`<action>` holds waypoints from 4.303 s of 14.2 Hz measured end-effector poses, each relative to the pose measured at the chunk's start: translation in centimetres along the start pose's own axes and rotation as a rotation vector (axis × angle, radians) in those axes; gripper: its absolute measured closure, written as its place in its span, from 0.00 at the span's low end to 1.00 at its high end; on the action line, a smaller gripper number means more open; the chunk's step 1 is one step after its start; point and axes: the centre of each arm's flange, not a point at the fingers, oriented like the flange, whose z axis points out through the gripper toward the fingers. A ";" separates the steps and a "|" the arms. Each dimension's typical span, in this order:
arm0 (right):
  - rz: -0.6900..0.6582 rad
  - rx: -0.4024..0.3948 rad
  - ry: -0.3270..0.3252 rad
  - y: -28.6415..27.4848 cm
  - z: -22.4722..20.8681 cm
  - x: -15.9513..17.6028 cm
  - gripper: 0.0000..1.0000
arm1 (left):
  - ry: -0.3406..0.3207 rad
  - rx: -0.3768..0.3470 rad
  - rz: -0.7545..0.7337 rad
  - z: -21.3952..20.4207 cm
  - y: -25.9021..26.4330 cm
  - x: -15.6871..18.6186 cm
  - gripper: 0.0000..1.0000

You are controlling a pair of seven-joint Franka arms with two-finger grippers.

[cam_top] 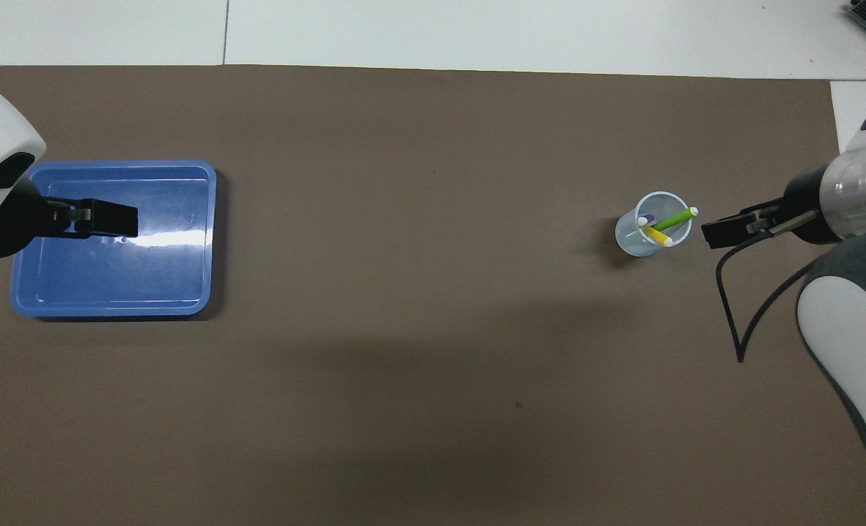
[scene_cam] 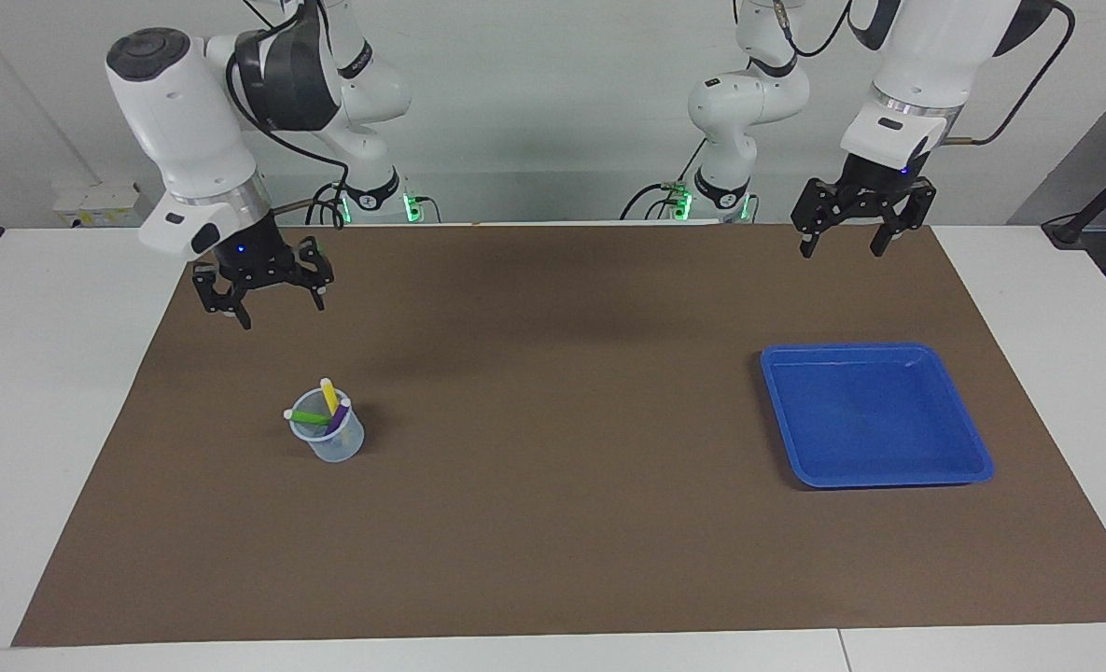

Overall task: Right arm passes pens to left for tray arrangement
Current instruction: 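Reach the right gripper down to the yellow pen in the cup, then close the right gripper on the yellow pen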

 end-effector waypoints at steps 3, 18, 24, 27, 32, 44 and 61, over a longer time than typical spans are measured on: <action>0.012 -0.008 -0.002 1.0 4.1 0.4 0.00 | 0.000 0.000 0.000 0.0 0.0 0.0 0.00; 0.041 0.023 -0.008 1.5 11.0 2.1 0.03 | 0.000 0.000 0.000 0.0 0.0 0.0 0.00; 0.042 0.042 -0.031 0.5 12.3 1.9 0.15 | 0.000 0.000 0.000 0.0 0.0 0.0 0.00; 0.045 0.042 -0.031 0.4 13.2 1.5 0.19 | 0.000 0.000 0.000 0.0 0.0 0.0 0.00; 0.052 0.037 -0.023 0.7 14.1 1.1 0.20 | 0.000 0.000 0.000 0.0 0.0 0.0 0.00; 0.049 0.037 -0.022 0.7 14.1 1.1 0.54 | 0.000 0.000 0.000 0.0 0.0 0.0 0.00; 0.050 0.039 -0.030 0.6 14.5 0.8 0.84 | 0.000 0.000 0.000 0.0 0.0 0.0 0.00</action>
